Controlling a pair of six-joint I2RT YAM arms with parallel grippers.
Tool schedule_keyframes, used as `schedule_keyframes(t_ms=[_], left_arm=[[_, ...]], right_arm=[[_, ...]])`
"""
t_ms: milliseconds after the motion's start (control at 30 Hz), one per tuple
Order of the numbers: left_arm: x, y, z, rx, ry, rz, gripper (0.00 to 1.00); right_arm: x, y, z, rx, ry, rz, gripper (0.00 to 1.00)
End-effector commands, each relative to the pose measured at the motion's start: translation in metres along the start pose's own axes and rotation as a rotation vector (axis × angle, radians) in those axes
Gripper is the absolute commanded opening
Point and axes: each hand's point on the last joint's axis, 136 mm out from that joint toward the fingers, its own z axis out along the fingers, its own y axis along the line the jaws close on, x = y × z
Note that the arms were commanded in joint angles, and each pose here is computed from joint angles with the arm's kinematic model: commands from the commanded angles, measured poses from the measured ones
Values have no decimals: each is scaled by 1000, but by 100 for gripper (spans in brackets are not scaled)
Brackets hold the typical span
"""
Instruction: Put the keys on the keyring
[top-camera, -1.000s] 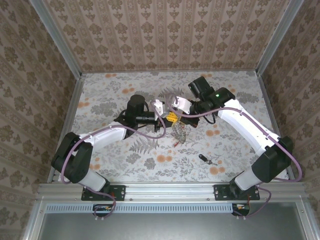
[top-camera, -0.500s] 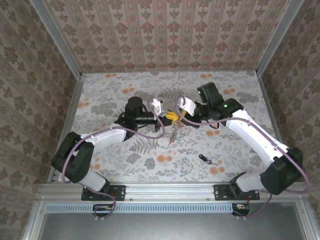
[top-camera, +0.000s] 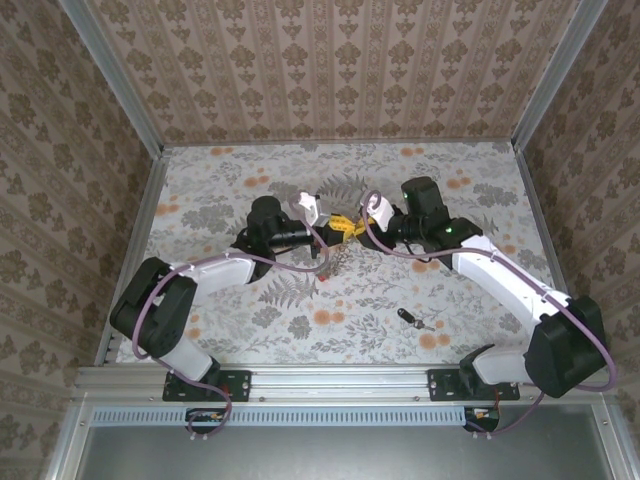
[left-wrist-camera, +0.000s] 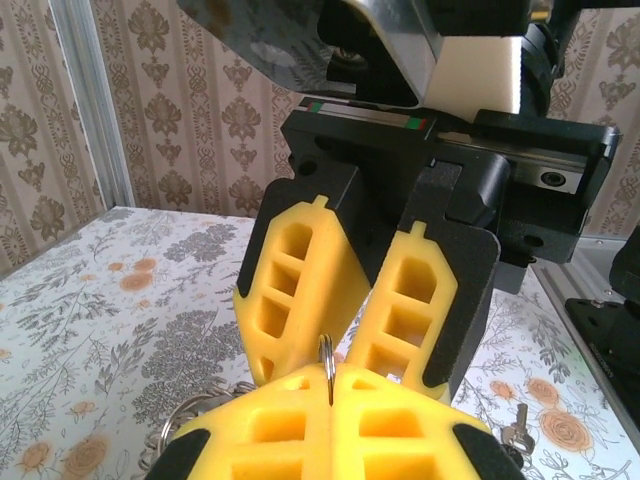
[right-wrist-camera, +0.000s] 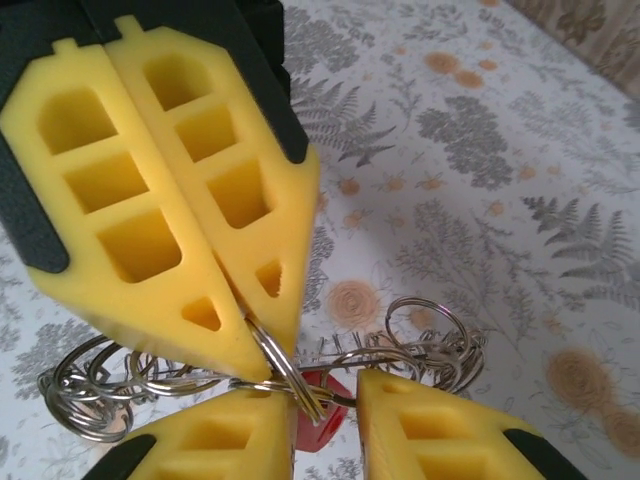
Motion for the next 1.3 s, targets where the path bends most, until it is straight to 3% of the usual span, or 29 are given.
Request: schedule_keyframes(t_ms=[0, 100, 267, 467, 767, 967, 1267], left_arm=[[-20, -8, -2, -2, -36, 87, 0], [-14, 0, -7, -58, 9, 108, 0], [-4, 11, -20, -127, 93, 126, 0], [4, 16, -40, -184, 228, 169, 0], [34, 6, -60, -115, 545, 226, 0], [74, -11, -31, 20, 700, 237, 0], [111, -19, 34, 134, 813, 239, 0]], right_arm=[[-12, -18, -13, 128, -36, -43, 27], [2, -22, -22, 170, 14, -21, 32], [3, -16, -33, 151, -16, 81, 37], [9, -24, -30, 173, -9, 286, 41], [37, -37, -11, 218, 73, 595, 41], [76, -48, -7, 252, 182, 850, 40], [136, -59, -19, 345, 269, 1049, 40]])
